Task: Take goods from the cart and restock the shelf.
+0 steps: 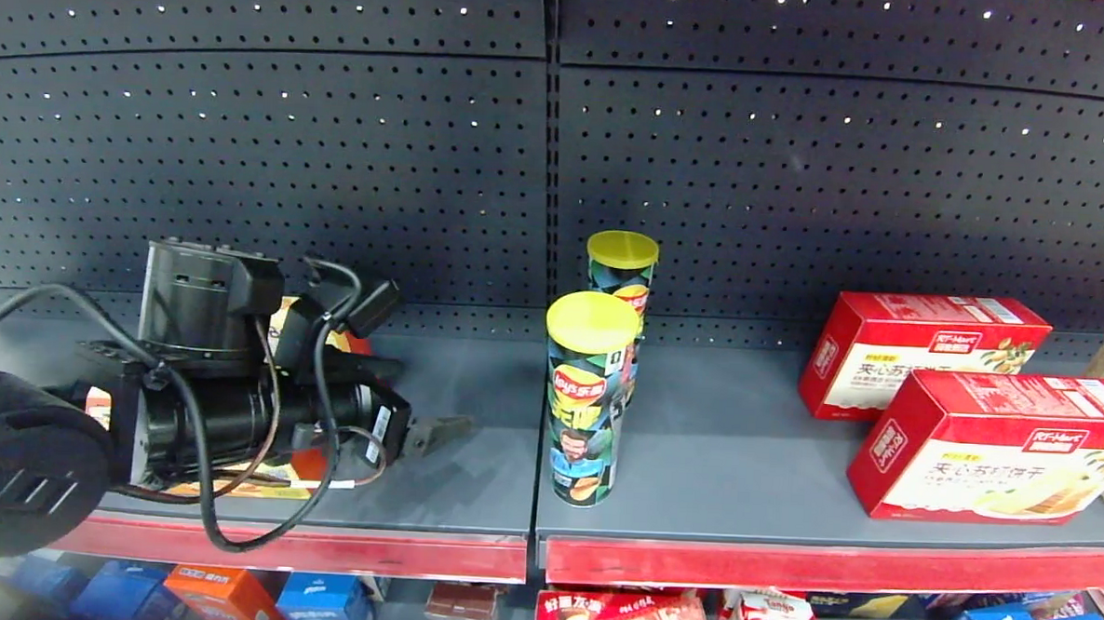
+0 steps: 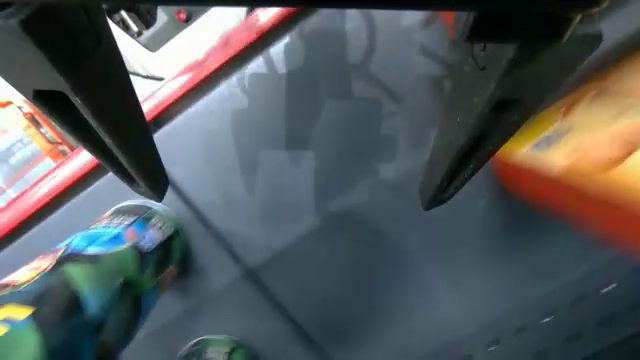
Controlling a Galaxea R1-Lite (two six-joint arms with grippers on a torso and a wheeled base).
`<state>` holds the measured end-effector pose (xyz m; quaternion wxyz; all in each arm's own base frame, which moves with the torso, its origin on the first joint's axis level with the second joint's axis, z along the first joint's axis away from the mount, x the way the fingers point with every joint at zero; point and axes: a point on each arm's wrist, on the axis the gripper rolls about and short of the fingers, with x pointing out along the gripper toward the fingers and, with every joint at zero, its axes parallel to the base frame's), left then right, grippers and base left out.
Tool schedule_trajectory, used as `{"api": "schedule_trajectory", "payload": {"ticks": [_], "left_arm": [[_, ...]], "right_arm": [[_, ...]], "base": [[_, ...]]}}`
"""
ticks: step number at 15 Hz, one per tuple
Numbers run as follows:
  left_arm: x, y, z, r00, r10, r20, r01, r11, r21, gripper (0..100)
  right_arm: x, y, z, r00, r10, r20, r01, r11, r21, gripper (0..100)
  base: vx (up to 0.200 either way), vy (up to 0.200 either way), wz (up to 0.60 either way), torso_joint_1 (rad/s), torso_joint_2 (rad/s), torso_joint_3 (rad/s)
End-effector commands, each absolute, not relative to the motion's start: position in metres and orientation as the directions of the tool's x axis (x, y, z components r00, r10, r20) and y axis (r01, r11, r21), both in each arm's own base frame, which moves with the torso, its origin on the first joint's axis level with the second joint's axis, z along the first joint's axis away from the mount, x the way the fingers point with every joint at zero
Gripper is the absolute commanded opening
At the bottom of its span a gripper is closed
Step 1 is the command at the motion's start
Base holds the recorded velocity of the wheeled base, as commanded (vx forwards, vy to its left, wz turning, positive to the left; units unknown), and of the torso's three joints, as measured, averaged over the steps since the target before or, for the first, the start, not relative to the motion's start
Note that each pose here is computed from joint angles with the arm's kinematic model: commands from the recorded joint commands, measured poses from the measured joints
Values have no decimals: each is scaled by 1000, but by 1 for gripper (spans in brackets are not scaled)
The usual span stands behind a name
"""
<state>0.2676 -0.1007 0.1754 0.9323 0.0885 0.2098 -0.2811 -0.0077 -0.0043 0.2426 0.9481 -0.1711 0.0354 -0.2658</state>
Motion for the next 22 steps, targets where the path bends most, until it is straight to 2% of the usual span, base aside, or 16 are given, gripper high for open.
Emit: {"api": "schedule_trajectory", "payload": {"ticks": [1,13,22], "left_arm": [[280,-112,167,733,-500,-460,581,813,43,100],[309,-152,154,698,-557,-450,641,766,47,100],[305,-160,155,690,-574,-441,657,752,50,100]], "right_arm": [[-8,-4,242,852,-523,24,498,796,-343,100],[-12,-3,239,836,-548,27,522,781,-343,100],[-11,-3,238,826,-563,22,535,772,-344,100]], "base": [[0,0,0,0,0,0],[0,0,0,0,0,0],[0,0,0,0,0,0]]}}
